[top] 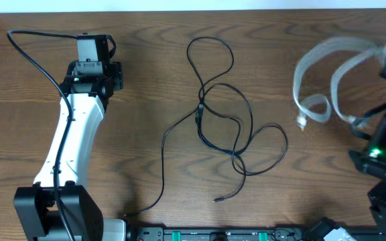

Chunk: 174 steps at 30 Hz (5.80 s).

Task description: Untangle cables

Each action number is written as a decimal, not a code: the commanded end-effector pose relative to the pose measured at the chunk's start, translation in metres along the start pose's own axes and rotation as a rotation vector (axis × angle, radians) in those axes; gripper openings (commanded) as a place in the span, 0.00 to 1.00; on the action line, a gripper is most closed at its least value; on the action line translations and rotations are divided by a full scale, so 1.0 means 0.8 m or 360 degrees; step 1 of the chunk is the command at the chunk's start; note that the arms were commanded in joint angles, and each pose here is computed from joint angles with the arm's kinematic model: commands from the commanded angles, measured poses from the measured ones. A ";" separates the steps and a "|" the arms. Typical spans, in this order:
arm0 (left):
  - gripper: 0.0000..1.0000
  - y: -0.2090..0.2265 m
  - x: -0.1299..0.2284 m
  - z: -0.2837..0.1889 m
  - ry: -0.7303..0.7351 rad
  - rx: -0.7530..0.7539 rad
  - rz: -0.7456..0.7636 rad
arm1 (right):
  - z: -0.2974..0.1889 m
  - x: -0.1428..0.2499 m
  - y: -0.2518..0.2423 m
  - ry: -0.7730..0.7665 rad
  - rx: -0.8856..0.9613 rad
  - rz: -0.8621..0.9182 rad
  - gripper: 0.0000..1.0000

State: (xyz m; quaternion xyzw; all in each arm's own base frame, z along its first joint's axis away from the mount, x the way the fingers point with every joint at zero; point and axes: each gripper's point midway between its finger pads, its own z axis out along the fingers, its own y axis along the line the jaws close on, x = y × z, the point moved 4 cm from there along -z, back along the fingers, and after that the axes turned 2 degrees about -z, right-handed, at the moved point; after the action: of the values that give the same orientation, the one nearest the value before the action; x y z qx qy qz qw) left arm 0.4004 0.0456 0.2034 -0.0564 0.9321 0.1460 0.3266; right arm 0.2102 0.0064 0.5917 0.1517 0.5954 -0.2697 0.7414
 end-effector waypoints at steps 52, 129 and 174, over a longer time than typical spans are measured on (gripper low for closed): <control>0.61 -0.022 -0.007 -0.008 -0.0037 0.0222 -0.0028 | 0.283 0.613 -0.287 0.1555 0.0633 -0.0278 0.08; 0.90 -0.054 0.077 -0.020 0.0500 0.0540 0.0000 | -0.114 0.576 0.389 0.2082 -0.2075 -0.0818 0.99; 0.90 -0.054 0.078 -0.020 0.0504 0.0539 0.0001 | -0.207 0.637 0.345 0.2210 -0.1912 -0.1321 0.80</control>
State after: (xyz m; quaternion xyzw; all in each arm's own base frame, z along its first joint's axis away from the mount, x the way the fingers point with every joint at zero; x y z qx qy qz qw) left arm 0.3503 -0.0005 0.1671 -0.0224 0.9826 -0.0238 0.1830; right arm 0.3129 0.2155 0.0387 -0.3634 0.9310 -0.0019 0.0333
